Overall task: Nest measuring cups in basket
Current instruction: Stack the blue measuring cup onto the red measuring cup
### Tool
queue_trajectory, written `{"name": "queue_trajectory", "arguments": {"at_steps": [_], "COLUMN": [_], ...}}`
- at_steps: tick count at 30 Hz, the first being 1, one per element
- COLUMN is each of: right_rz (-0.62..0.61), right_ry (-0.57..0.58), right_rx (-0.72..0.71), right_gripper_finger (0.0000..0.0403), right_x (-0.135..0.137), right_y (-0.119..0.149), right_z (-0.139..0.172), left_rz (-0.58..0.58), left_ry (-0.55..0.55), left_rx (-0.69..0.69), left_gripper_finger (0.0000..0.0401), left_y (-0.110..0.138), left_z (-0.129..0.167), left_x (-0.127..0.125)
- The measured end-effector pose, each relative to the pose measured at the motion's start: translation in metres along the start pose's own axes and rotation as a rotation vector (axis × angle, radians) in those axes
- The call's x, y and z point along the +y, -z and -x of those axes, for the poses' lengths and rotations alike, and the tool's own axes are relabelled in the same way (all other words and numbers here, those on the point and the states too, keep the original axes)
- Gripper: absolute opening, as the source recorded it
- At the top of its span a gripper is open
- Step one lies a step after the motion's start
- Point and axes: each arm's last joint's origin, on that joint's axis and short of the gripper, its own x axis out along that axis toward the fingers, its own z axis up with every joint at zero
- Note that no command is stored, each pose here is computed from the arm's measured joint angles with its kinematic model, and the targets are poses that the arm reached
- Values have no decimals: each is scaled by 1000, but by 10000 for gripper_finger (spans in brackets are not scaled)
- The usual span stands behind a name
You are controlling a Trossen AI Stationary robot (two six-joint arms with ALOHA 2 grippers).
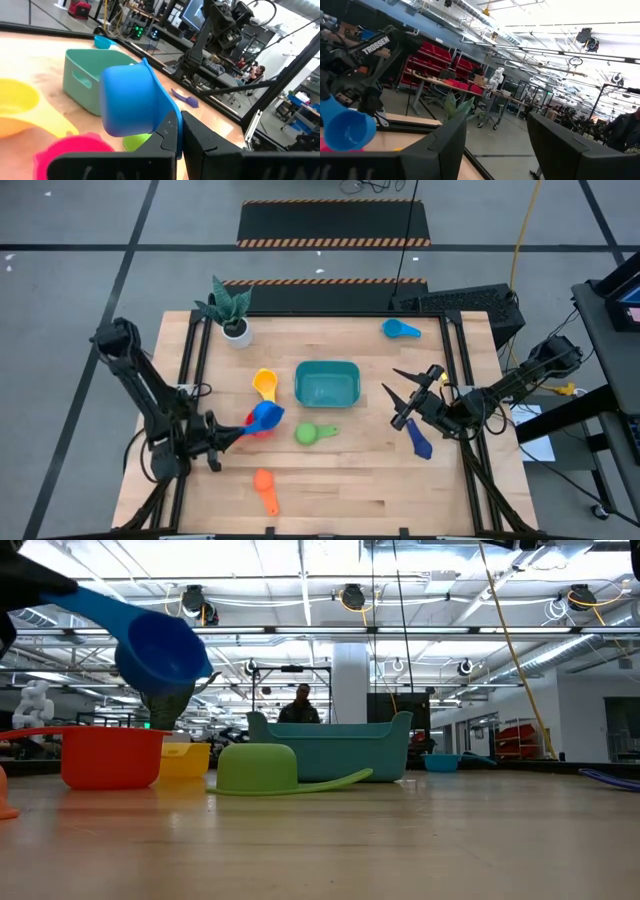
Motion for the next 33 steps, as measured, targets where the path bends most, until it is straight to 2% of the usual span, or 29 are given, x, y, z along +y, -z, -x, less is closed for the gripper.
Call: {"name": "queue_trajectory", "arguments": {"at_steps": [9, 16, 33], "right_rz": [-12, -12, -15], "right_ry": [0, 0, -1], "right_rx": [0, 0, -1], "right_gripper_finger": [203, 203, 203], "right_x": [0, 0, 0], "right_y": [0, 0, 0], "right_z": [0, 0, 0], "left_rz": [5, -57, -29], "left_ry": [19, 6, 10], "left_rx": [15, 22, 115], "left_gripper_finger": [9, 9, 10], "left_y": [12, 18, 23], "left_z": [6, 6, 7], "left_x": [2, 10, 18]}}
